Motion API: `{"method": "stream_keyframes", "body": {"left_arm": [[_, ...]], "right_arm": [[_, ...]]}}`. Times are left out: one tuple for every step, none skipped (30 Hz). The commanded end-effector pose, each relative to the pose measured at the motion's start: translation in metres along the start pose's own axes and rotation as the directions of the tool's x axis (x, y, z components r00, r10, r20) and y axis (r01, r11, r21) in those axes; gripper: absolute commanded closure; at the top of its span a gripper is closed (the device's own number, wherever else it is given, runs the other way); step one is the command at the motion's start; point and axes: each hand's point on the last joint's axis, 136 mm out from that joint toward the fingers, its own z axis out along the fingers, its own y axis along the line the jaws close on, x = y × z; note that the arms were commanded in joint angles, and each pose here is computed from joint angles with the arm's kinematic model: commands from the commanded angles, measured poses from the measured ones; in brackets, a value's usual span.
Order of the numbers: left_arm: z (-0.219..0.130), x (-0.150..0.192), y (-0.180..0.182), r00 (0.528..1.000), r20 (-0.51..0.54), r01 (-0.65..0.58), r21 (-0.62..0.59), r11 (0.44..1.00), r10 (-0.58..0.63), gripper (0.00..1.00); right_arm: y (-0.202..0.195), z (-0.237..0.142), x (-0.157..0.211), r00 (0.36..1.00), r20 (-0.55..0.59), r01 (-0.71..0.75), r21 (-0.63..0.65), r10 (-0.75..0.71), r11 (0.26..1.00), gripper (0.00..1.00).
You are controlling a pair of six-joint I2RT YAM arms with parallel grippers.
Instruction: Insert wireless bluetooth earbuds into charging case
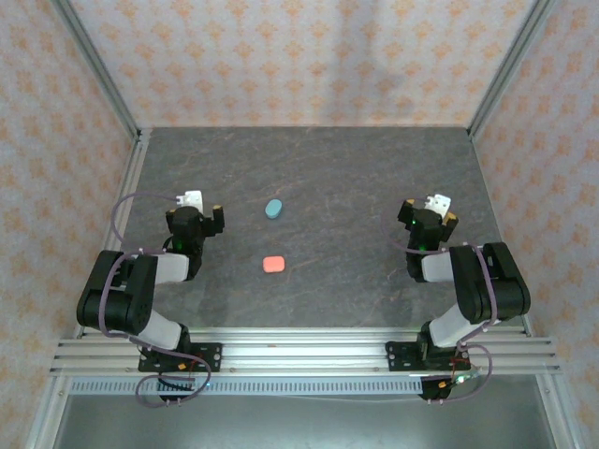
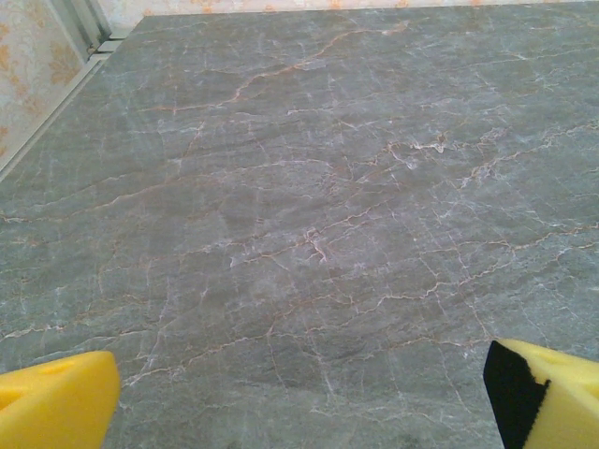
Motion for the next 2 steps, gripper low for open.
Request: {"method": "stream_keyframes", "body": {"left_arm": [[0.001, -0.0121, -0.0007, 0.999, 0.029, 0.015, 0.0, 1.0, -0.015, 0.0], [0.001, -0.012, -0.0003, 0.999, 0.028, 0.016, -0.001, 1.0, -0.016, 0.0]], "right_arm": [[0.0005, 0.0002, -0.0029, 1.0, 0.005, -0.02, -0.004, 0.02, 1.0, 0.0], [0.0002, 0.0001, -0.0028, 1.0, 0.005, -0.02, -0.003, 0.02, 1.0, 0.0]]}}
